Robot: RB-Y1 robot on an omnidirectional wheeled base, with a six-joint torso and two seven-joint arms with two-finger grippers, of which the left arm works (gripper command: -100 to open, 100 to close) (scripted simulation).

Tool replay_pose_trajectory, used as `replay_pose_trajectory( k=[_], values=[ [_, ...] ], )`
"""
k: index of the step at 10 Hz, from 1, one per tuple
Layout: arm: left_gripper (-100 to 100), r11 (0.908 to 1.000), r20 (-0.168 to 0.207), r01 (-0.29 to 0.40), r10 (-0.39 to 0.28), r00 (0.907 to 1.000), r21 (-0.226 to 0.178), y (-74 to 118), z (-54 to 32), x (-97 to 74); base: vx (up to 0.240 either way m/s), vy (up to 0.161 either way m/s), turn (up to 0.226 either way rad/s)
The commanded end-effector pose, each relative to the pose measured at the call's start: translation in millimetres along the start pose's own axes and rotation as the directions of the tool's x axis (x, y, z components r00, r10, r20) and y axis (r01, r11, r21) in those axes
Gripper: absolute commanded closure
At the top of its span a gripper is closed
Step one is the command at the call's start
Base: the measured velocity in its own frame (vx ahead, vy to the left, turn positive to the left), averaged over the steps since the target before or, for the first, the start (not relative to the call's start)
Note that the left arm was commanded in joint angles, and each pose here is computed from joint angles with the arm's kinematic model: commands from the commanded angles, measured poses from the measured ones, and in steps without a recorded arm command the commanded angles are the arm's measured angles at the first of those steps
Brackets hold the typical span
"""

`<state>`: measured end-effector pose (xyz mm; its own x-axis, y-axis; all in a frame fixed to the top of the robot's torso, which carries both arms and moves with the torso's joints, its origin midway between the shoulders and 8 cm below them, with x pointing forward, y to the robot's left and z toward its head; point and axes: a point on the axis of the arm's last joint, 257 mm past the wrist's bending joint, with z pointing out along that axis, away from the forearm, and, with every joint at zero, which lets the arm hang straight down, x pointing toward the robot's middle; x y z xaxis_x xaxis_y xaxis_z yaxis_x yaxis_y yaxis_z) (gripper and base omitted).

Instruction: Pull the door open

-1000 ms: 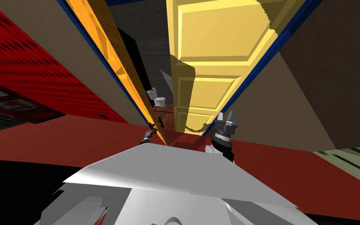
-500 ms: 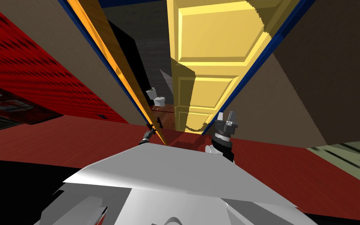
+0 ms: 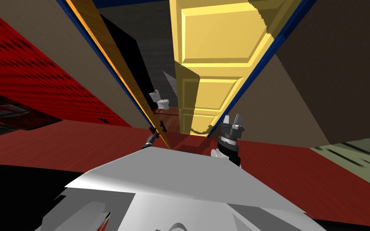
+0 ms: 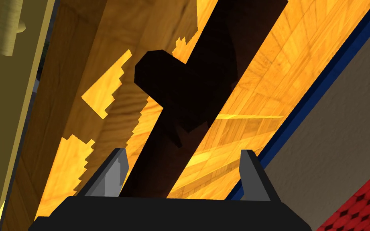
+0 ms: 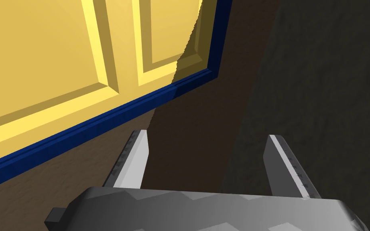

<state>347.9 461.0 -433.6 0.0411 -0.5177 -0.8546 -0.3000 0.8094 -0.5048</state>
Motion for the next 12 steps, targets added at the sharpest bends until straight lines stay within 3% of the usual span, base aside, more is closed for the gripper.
replay_pose_trajectory(
  k=[1,6,12],
  values=[
    [100,0.9996,0.025,0.029,-0.029,0.9993,-0.002,2.1,5.4,-13.2,-0.029,0.009,-0.017],
    [100,0.9943,0.037,0.106,-0.106,0.9937,-0.012,8.1,3.2,-17.0,-0.033,0.017,-0.036],
    [100,0.9810,0.050,0.193,-0.192,0.9801,-0.017,11.5,2.1,-20.3,-0.019,0.009,-0.029]
  ],
)
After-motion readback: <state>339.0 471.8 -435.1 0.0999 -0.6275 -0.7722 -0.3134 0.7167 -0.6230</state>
